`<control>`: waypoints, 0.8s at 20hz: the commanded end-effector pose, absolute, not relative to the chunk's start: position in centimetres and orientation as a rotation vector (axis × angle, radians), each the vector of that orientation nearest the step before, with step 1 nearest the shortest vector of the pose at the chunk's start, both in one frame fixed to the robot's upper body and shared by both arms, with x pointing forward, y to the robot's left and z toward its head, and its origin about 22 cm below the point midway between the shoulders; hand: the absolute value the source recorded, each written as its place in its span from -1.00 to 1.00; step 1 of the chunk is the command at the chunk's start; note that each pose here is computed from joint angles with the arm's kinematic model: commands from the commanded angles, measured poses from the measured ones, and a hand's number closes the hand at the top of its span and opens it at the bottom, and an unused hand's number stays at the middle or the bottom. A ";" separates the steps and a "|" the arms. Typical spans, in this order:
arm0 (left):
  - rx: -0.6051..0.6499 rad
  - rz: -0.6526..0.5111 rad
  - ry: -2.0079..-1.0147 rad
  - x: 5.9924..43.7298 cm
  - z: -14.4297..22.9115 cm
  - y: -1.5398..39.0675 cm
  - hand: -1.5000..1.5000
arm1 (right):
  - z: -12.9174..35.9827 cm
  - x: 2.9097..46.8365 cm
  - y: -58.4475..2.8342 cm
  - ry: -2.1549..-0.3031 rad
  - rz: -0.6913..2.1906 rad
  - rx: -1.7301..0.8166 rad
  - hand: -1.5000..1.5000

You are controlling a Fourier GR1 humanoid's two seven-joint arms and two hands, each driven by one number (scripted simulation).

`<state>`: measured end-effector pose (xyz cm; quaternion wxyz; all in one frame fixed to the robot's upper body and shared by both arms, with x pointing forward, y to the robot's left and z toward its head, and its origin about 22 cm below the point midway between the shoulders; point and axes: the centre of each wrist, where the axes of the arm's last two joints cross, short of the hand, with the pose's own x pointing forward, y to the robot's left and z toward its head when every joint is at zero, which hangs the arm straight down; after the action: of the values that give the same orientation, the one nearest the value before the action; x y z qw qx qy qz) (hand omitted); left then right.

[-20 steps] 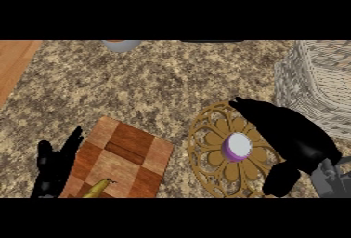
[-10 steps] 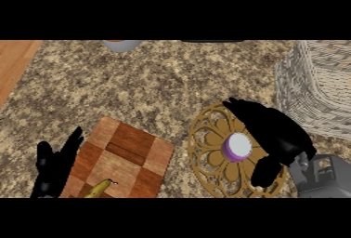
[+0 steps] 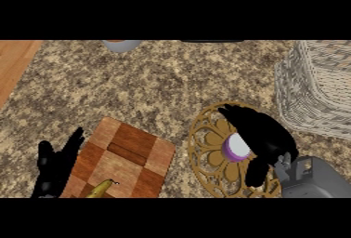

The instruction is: Pick the can from the placemat and place it in the basket

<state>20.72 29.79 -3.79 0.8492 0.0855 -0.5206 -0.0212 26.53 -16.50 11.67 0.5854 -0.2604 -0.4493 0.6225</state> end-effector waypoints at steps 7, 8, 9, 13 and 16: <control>0.169 -0.037 -1.023 18.2 -6.1 30.8 0.00 | 9.0 27.5 -15.6 -0.981 1.470 -0.608 -1.00; 0.166 -0.032 -1.000 19.3 -4.6 28.5 0.00 | 8.4 26.3 -17.5 -0.995 1.475 -0.609 -1.00; 0.152 -0.039 -1.013 20.4 -4.8 28.1 0.00 | 8.0 26.2 -16.1 -0.984 1.481 -0.594 -1.00; 0.150 -0.029 -1.019 19.1 -5.8 30.6 0.00 | 6.7 26.2 -16.2 -0.989 1.475 -0.608 -1.00; 0.140 -0.041 -1.020 19.5 -6.1 29.1 0.00 | 6.4 27.9 -16.4 -0.996 1.462 -0.609 -1.00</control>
<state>20.54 29.80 -3.70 0.8495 0.0803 -0.5210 -0.0228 26.73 -16.27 7.23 0.5918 -0.2619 -0.4288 0.6303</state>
